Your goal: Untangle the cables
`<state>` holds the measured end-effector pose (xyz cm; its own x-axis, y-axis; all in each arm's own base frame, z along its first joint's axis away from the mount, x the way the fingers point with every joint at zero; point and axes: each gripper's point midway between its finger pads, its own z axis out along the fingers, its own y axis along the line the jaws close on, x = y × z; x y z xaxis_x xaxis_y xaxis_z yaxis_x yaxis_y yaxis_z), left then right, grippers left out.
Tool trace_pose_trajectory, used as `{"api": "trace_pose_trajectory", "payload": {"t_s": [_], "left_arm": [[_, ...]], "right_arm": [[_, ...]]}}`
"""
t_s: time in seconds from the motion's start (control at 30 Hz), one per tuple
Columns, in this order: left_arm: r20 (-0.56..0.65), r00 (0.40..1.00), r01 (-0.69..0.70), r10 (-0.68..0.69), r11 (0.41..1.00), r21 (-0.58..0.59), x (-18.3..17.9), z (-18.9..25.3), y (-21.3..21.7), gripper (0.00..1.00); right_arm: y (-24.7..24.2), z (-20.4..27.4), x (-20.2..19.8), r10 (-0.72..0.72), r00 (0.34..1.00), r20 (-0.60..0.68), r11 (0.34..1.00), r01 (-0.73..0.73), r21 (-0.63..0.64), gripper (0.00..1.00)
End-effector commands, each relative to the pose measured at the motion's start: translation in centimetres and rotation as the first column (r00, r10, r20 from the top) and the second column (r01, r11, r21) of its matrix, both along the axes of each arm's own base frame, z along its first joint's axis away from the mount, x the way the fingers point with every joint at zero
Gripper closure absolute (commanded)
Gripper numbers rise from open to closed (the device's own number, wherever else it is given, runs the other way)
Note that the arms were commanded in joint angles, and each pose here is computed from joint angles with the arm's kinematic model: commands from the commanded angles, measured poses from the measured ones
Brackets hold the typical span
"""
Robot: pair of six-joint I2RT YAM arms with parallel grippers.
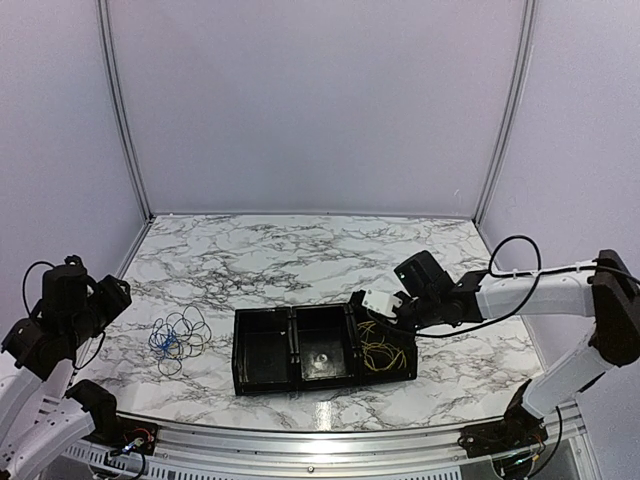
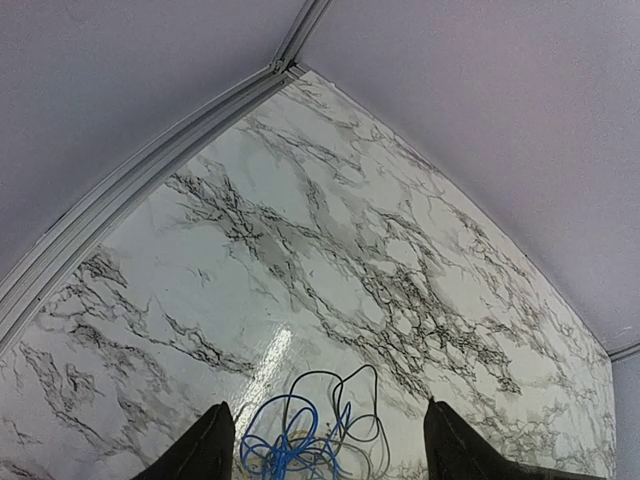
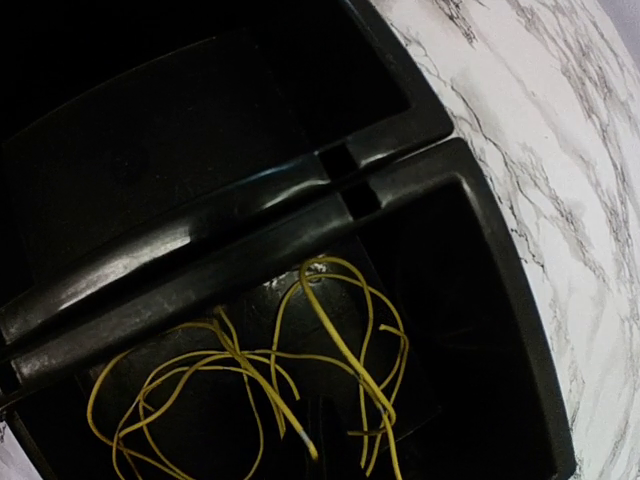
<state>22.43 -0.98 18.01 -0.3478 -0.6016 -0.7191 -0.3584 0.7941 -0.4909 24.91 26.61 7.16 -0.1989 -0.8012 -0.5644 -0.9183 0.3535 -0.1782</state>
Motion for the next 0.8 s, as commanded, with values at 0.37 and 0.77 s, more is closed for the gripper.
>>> {"api": "trace_pose_trajectory", "payload": {"t_s": [0.37,0.77], "left_arm": [[0.019,1.000,-0.013,0.014,1.000,-0.008,0.1,-0.5,0.2,0.32],[0.007,1.000,-0.001,0.001,1.000,0.007,0.5,-0.1,0.0,0.32]], "right_arm": [[2.8,1.6,2.6,0.015,0.999,0.052,1.000,-0.014,-0.027,0.88],[-2.6,7.1,0.6,0.140,0.989,-0.055,0.975,-0.147,-0.169,0.49]]}}
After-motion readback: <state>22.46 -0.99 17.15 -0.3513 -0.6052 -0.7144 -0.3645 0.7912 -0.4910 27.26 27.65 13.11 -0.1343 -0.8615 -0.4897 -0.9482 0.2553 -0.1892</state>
